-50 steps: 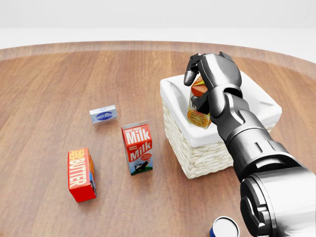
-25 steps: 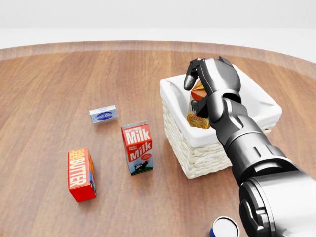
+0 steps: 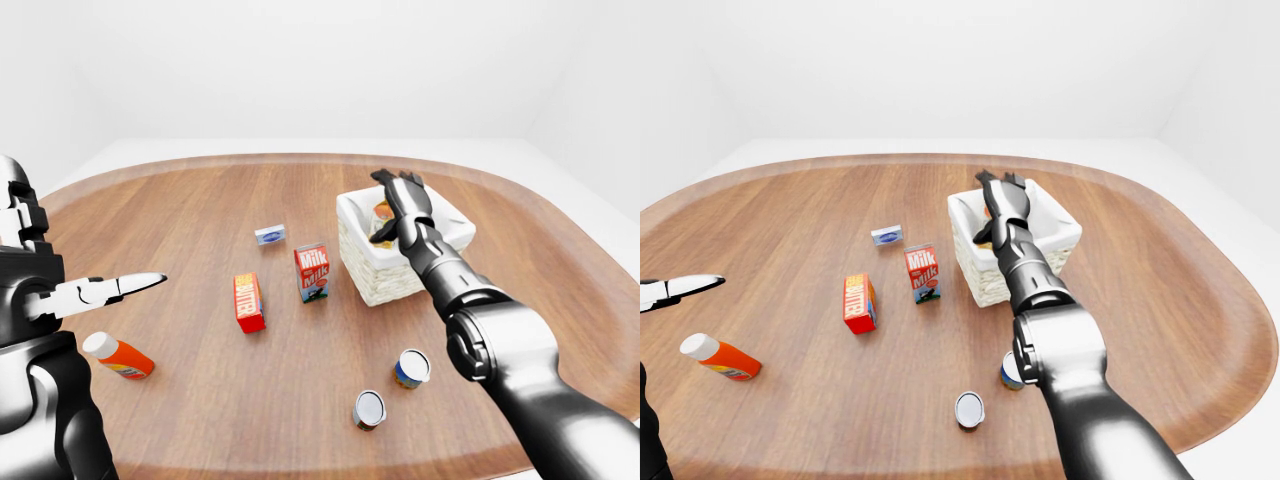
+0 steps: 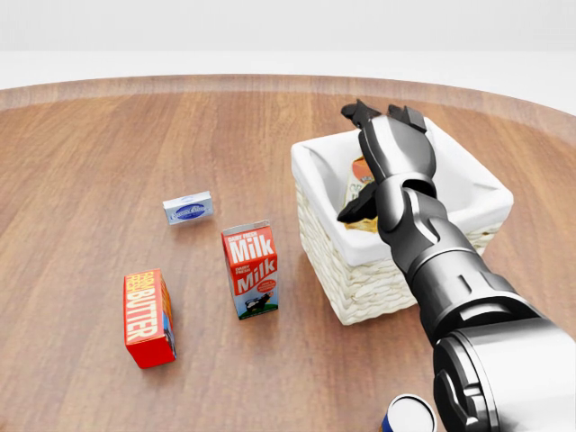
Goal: Pick up the orange juice, and put it in the basket.
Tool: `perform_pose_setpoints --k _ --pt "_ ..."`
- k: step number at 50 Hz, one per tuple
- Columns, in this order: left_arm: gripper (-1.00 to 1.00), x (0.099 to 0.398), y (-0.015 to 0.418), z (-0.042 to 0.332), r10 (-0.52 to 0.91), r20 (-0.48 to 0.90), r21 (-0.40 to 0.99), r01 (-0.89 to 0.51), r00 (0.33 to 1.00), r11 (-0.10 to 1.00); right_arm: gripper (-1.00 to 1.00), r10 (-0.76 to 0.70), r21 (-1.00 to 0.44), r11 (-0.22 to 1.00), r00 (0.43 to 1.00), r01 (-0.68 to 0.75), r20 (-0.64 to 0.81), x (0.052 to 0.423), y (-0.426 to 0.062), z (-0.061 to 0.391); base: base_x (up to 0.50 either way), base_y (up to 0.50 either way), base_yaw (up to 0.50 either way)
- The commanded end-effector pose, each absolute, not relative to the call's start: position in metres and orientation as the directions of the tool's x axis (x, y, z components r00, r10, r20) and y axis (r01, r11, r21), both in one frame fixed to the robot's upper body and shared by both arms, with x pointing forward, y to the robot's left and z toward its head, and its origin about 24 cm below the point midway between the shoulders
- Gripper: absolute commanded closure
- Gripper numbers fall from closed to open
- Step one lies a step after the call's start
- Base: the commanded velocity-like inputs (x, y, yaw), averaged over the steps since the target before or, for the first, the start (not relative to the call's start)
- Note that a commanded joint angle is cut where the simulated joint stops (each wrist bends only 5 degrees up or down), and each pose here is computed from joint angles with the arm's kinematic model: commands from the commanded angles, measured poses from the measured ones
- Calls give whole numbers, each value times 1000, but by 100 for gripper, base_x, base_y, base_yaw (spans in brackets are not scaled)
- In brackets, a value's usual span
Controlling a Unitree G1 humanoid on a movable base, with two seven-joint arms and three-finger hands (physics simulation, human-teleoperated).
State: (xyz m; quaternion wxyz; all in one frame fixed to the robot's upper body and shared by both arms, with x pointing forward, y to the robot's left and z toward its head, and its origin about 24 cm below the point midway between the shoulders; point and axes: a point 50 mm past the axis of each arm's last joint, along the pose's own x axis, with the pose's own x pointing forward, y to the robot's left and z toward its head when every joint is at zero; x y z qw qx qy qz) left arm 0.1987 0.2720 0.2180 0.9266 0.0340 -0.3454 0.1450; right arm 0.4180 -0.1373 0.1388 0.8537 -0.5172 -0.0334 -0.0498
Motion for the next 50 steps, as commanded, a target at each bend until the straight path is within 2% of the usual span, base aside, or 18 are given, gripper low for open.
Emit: perform_pose_setpoints --k 1,50 --pt "-100 199 272 218 245 650 -37 -292 719 956 -100 -52 -876 467 993 120 108 418 -138 140 0 0 0" --pt "-100 199 272 218 245 650 -37 -292 719 956 -100 -28 -890 426 986 162 166 425 -136 167 0 0 0"
